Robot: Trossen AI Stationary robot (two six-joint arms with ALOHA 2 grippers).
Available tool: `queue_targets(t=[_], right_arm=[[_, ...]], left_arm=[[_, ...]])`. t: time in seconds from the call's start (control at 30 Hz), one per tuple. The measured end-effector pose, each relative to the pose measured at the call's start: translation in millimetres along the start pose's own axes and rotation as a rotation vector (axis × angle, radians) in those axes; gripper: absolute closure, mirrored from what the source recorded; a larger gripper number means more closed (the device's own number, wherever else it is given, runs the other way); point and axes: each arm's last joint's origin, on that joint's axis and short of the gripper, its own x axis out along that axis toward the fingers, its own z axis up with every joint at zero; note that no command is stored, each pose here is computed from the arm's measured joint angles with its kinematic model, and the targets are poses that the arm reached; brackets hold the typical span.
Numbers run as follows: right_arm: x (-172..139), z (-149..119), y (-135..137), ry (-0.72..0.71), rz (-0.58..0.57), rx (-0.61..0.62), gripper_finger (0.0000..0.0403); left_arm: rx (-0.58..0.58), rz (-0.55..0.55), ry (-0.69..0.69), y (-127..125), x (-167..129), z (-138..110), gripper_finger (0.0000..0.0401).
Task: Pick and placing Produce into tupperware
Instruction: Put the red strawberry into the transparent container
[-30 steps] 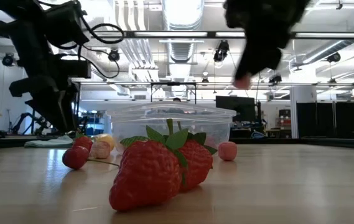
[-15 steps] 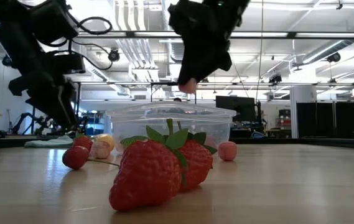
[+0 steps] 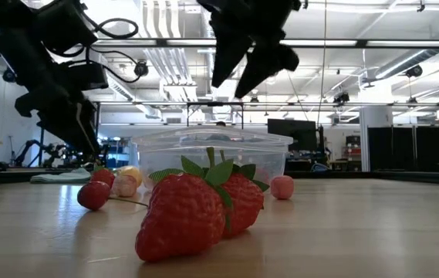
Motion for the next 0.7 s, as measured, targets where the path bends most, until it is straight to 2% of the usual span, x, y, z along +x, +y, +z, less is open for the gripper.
queue_targets(t=[0.1,0.3,0.37,0.57,0.7], right_arm=[[-10,1,-2,0.005,-0.059,-0.027,0.0145],[-36,6,-12,0.021,-0.172,-0.139,0.0146],[-43,4,-16,0.051,-0.198,-0.166,0.0147],[-70,-18,-34,0.072,-0.256,-0.221,0.0143],[-79,-36,-51,0.066,-0.265,-0.185,0.0143]], left_arm=[[0.007,-0.061,0.002,-2,0,0,0.0184],[0.19,-0.155,-0.05,-15,-3,3,0.0184],[0.208,-0.174,-0.066,-19,-4,3,0.0184],[0.23,-0.236,-0.137,-30,-7,7,0.0184],[0.133,-0.258,-0.128,-34,-5,8,0.0184]])
